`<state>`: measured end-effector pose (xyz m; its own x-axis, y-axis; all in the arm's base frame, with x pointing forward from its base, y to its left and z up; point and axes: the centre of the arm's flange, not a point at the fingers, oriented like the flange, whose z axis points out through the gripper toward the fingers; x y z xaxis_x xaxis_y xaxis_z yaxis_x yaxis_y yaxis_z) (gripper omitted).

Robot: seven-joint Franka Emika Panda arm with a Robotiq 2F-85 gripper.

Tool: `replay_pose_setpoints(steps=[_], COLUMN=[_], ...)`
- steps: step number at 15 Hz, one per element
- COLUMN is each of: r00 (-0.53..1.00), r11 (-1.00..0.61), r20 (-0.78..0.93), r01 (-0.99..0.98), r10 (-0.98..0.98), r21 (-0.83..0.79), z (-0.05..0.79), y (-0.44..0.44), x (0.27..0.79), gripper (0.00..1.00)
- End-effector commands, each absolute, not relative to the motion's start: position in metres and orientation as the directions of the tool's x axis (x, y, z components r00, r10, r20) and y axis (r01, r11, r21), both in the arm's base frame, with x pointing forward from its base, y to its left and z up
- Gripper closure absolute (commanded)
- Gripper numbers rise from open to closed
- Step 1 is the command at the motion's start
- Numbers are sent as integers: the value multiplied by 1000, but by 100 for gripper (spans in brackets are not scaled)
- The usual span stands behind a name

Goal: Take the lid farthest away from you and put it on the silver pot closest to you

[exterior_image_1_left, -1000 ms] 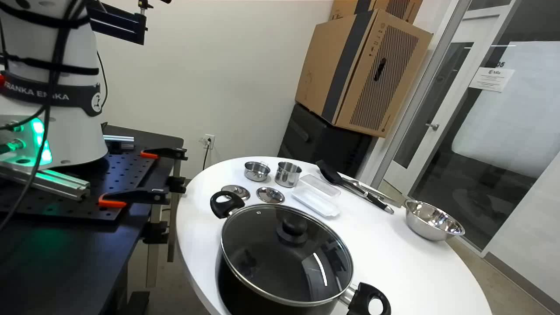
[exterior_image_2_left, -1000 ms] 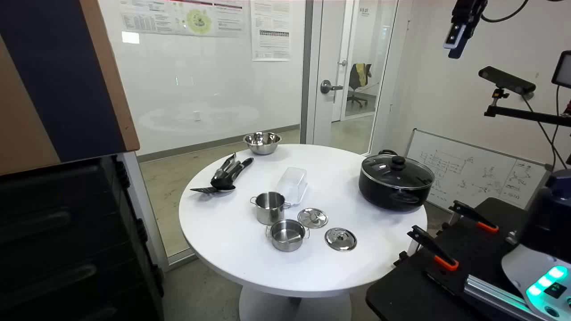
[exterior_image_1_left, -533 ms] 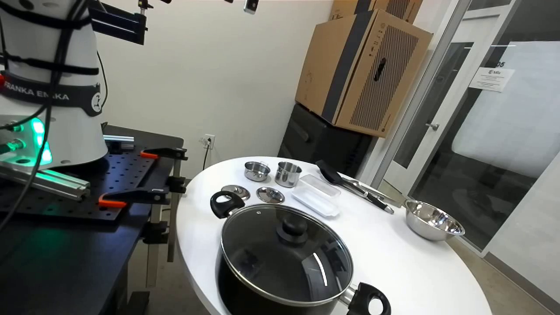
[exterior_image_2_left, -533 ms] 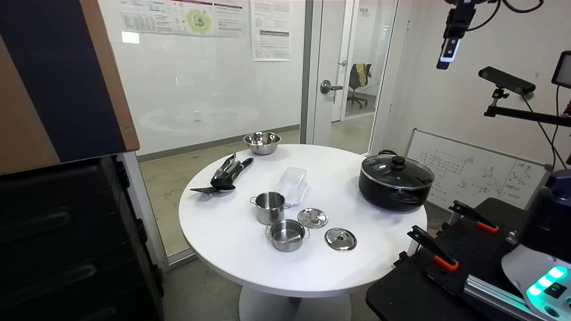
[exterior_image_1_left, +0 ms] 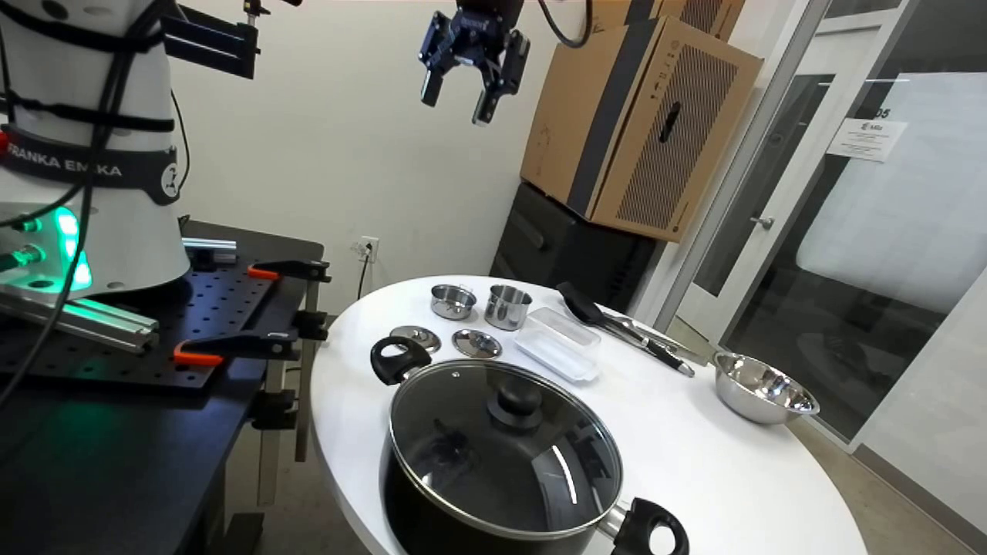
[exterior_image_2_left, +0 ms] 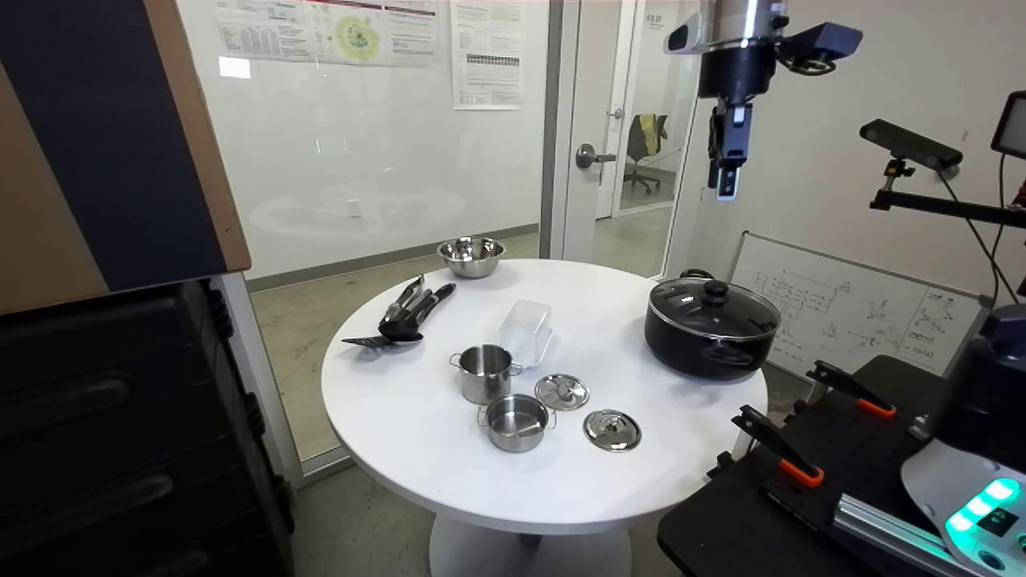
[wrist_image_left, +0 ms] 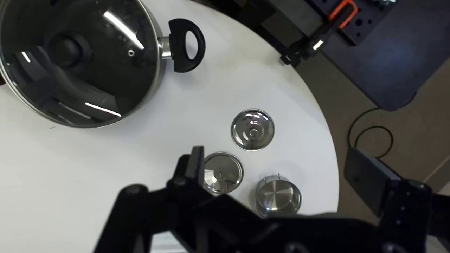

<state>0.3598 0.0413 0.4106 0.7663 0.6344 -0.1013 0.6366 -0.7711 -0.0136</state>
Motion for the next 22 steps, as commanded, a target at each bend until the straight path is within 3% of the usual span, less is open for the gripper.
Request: replay_pose_setpoints(steps=[1,8,15,22], r00=[764,765,746,653], r11=[-775,-782,-748,-682], r20=[-177,-191,-86,-252], r01=[632,622,664,731], r10=[621,615,661,714], r21=[6,-29,13,-37], z=[374,367,308,202], y=[50,49,53,64], x=[384,376,404,444], gripper=[0,0,0,0])
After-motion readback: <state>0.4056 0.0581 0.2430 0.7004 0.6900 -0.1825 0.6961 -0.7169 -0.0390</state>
